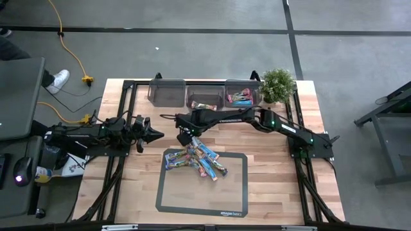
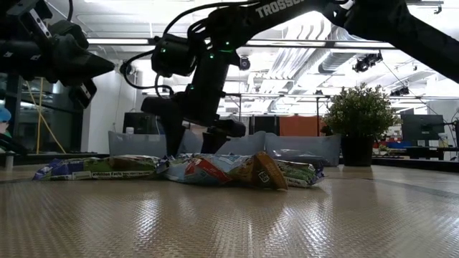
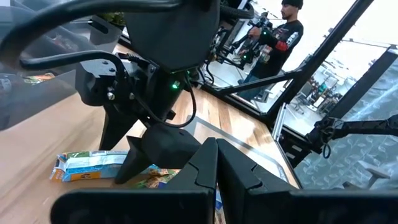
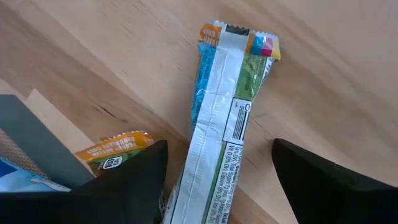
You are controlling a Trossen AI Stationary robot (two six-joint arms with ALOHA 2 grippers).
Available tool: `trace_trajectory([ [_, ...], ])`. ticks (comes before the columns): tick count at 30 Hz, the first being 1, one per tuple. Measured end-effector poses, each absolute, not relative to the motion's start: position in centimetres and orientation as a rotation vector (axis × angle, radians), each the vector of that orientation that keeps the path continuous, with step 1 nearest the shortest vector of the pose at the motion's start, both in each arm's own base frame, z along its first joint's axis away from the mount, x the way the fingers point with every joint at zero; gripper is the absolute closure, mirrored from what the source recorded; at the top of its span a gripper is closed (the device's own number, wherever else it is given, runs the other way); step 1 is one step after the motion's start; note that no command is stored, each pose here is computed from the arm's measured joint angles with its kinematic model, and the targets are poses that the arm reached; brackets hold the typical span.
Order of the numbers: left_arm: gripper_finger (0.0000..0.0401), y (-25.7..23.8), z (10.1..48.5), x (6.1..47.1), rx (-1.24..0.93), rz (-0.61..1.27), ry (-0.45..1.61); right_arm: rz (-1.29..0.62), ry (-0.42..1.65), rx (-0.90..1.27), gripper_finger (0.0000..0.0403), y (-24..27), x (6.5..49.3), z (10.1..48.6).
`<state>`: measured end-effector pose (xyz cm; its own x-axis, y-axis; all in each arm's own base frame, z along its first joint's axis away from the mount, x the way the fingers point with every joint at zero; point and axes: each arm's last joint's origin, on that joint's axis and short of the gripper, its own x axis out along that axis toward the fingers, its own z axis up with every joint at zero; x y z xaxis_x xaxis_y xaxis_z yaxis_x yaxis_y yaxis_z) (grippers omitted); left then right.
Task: Pick and place Granola Bars by type
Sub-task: Put the yellow granola bar into the center black bin
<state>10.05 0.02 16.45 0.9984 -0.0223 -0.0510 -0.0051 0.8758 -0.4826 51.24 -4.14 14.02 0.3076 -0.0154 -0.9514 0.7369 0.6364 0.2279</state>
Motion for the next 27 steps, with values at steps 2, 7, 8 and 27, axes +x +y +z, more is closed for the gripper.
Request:
trace_trajectory([
  [2,0.0400,0.02,16.45,10.05,-0.504,-0.009,0.056,-0.572,1.162,0.739,0.0141,-4.07,51.24,13.98],
  [7,0.0400,0.03,16.45,10.05,-0.504,-0.009,0.055,-0.573,1.166,0.740,0.0170,-4.09,51.22,13.88],
  [8,0.0400,0.02,16.45,10.05,-0.504,-0.009,0.056,-0.573,1.167,0.741,0.0176,-4.09,51.21,13.87],
  [27,0.0400,0.03,16.45,10.05,-0.504,-0.008,0.056,-0.580,1.166,0.747,0.0255,-4.36,51.19,13.73],
])
